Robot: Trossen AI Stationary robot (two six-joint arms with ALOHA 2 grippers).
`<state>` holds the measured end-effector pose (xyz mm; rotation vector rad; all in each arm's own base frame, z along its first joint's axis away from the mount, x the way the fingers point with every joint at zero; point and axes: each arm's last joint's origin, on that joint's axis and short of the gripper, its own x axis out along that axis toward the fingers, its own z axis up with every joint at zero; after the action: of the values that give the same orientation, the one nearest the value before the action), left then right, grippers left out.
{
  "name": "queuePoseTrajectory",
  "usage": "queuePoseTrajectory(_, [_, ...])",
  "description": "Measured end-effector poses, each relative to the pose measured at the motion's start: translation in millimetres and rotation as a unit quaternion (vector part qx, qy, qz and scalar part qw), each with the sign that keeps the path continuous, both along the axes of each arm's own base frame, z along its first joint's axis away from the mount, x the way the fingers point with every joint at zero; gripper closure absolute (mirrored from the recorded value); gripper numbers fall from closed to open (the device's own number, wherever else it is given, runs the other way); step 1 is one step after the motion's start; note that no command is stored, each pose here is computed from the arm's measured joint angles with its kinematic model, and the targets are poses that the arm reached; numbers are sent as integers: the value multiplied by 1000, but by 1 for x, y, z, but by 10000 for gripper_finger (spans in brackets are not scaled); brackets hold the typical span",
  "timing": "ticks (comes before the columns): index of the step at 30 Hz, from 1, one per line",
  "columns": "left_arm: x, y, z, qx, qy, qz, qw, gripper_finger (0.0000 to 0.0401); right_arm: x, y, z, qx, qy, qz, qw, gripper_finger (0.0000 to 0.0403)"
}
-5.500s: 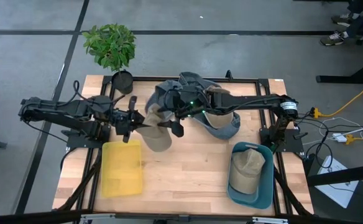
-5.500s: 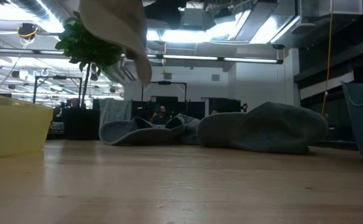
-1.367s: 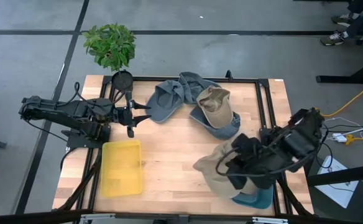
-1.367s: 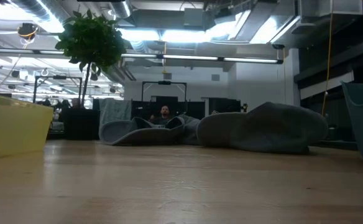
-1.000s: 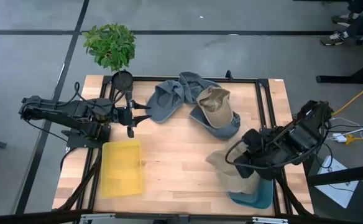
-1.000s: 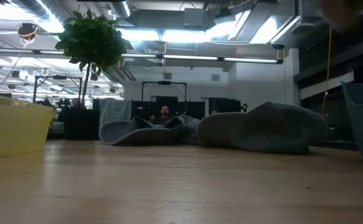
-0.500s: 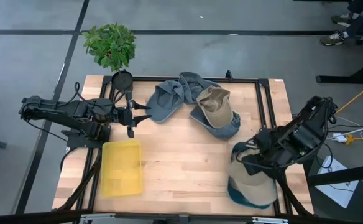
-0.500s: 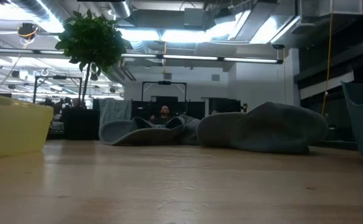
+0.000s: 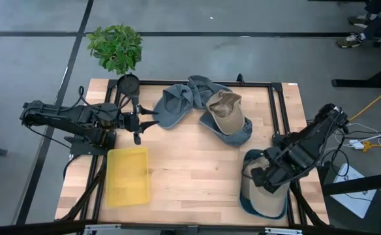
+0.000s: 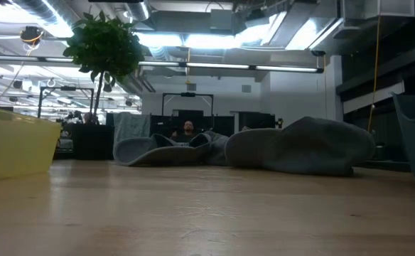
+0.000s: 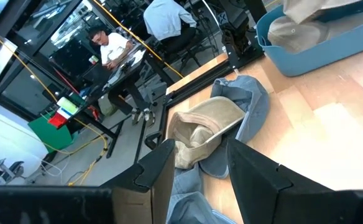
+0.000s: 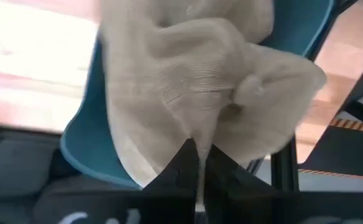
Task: Pick & Place hat
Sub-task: Put the left brown cap into the blue bin
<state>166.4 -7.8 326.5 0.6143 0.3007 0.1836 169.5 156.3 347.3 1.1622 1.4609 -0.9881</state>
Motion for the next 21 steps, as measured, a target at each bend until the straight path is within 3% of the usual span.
queuePoseTrajectory(12, [0, 0, 0, 4, 1, -1, 1000, 260, 0, -1, -10, -23, 6, 0, 1000, 390])
queuePoseTrajectory(21, [0, 0, 0, 0, 0, 2, 1000, 260, 1, -3, -11, -46, -16, 14, 999, 303])
